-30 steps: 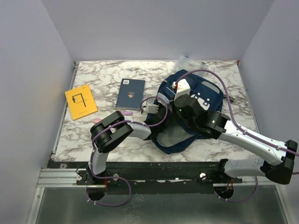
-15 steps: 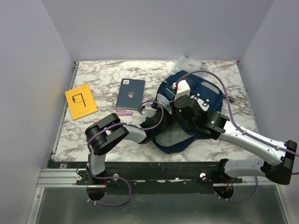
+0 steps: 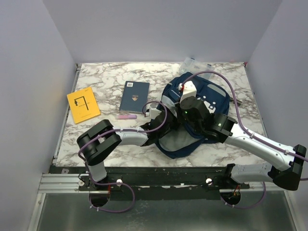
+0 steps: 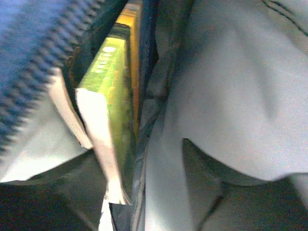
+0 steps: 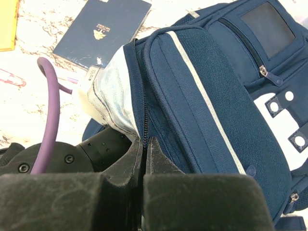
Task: Pack the student bag
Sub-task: Place the book in the student bag.
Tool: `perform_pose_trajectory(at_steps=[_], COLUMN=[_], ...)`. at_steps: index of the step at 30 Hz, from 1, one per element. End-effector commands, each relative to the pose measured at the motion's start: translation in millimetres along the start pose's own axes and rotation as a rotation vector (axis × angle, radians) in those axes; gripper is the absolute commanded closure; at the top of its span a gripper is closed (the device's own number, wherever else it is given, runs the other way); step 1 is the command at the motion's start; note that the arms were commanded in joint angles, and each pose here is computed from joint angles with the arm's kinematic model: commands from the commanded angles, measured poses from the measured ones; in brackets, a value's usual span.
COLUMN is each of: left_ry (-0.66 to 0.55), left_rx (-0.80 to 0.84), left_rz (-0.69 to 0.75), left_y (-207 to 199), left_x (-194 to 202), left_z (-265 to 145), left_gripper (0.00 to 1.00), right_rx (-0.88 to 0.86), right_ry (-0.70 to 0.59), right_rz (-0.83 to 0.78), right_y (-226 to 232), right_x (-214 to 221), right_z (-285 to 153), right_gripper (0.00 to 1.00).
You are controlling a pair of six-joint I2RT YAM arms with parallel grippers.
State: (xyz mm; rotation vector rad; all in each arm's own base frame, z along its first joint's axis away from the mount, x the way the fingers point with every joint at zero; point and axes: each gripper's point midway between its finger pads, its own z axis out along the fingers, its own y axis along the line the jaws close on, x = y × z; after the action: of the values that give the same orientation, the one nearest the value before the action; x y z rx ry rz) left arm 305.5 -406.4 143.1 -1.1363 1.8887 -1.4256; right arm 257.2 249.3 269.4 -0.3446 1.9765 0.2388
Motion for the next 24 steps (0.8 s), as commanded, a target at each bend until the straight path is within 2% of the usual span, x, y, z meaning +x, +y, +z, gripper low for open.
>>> perform_pose_trajectory(at_steps=[1,3,5,7,11,13,17,20,21,24], left_ry=[0.039,0.058,0.052,0.071,0.072,0.058,0.073,0.116,0.125,0.087], left_rx=[-0.064,-0.054,-0.073,-0.123,-0.164,-0.162,-0.154,-0.151,-0.146,-0.107], left_rz=[-0.04,-0.013,0.034,0.053,0.027,0.01,0.009,-0.025,-0.02,0.085], left_y=[15,8,6,12,31,31,24,24,24,17], left_x=[1,6,9,14,5,-4,1,12,14,6], left_z=[4,15,26,26,-22,-38,-25,-5,-3,-14], left_gripper=[0.51,0.66,0.7,0.67,0.38,0.35,0.38,0.54,0.56,0.53], right_rx=[-0.032,-0.026,-0.023,-0.013,-0.002,-0.016,-0.02,-0.024,-0.021,-0.003], right_ry=[-0.097,-0.096,-0.1,-0.093,-0.092,-0.109,-0.121,-0.105,-0.1,-0.104], right_rz=[0.087,0.09,0.095,0.09,0.092,0.1,0.108,0.104,0.107,0.113], right_y=[9,7,7,5,2,3,3,5,4,-3], right_x=[-37,-35,-33,-31,-32,-35,-36,-34,-34,-29], right_z=[-5,-4,-4,-3,-5,-6,-5,-5,-6,-9], right_gripper=[0.99,0.99,0.99,0.99,0.99,0.99,0.99,0.99,0.99,0.99])
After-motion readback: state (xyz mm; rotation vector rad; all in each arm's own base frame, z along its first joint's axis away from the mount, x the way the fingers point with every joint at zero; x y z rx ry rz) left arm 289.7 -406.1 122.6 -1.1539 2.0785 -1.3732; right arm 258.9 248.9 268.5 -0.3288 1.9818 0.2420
